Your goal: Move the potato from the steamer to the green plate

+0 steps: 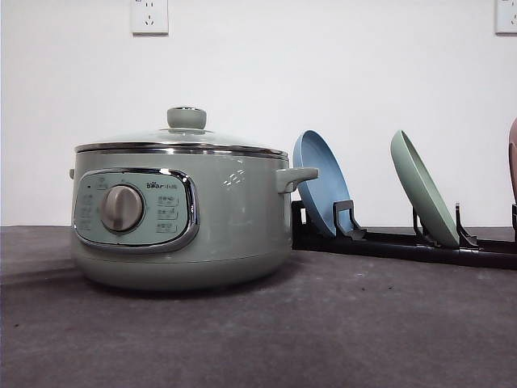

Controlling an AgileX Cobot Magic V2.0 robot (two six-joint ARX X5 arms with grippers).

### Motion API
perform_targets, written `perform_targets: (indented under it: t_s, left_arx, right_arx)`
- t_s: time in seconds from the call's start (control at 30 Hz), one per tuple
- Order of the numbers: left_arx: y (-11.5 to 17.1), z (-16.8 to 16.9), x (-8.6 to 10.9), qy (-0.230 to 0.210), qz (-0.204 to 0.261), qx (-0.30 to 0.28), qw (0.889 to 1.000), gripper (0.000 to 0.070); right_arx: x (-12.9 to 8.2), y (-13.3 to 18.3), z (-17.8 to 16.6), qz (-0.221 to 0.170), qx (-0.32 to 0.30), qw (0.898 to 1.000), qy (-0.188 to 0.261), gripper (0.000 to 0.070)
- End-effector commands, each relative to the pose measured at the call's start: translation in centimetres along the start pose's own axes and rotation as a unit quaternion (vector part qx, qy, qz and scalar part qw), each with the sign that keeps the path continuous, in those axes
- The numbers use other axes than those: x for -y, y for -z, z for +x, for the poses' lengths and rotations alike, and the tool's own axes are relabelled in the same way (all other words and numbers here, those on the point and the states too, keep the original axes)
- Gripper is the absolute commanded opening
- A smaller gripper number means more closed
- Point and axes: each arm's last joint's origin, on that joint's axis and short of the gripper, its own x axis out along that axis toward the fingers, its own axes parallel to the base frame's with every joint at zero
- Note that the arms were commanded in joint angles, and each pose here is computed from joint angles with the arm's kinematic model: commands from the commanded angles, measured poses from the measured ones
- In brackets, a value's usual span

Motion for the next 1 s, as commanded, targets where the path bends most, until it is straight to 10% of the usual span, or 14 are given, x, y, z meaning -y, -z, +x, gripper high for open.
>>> perform_targets:
  t_s: [0.0,0.33,0.57,0.73,0.83,0.97]
  left_arx:
    - [-0.31,-0.01,0.49,0.023,0.039,-0.018,0.999,0.0001]
    - [0.67,0.36,0.89,0.053,0.101,-0.065,0.991,0.0006]
    - [0.66,0.41,0.87,0.053,0.101,-0.066,0.991,0.0272]
    - [0.66,0.4,0.88,0.053,0.102,-0.065,0.991,0.0639]
    - [0.63,0.42,0.89,0.053,0.102,-0.064,0.991,0.069]
    - [0.54,0.42,0.92,0.055,0.105,-0.059,0.991,0.0689]
  right_arx:
    - [-0.55,-0.45,-0.12,-0.043,-0.012,0.999,-0.015,0.0004]
    - [-1.28,-0.12,0.1,-0.087,-0.043,0.994,-0.05,0.0006]
    - [-1.27,-0.12,0.12,-0.085,-0.044,0.994,-0.05,0.0015]
    - [-1.27,-0.13,0.12,-0.082,-0.044,0.994,-0.05,0.0415]
    - [-1.26,-0.12,0.12,-0.072,-0.044,0.995,-0.049,0.0614]
    - [-1.26,-0.08,0.12,-0.068,-0.046,0.995,-0.049,0.0659]
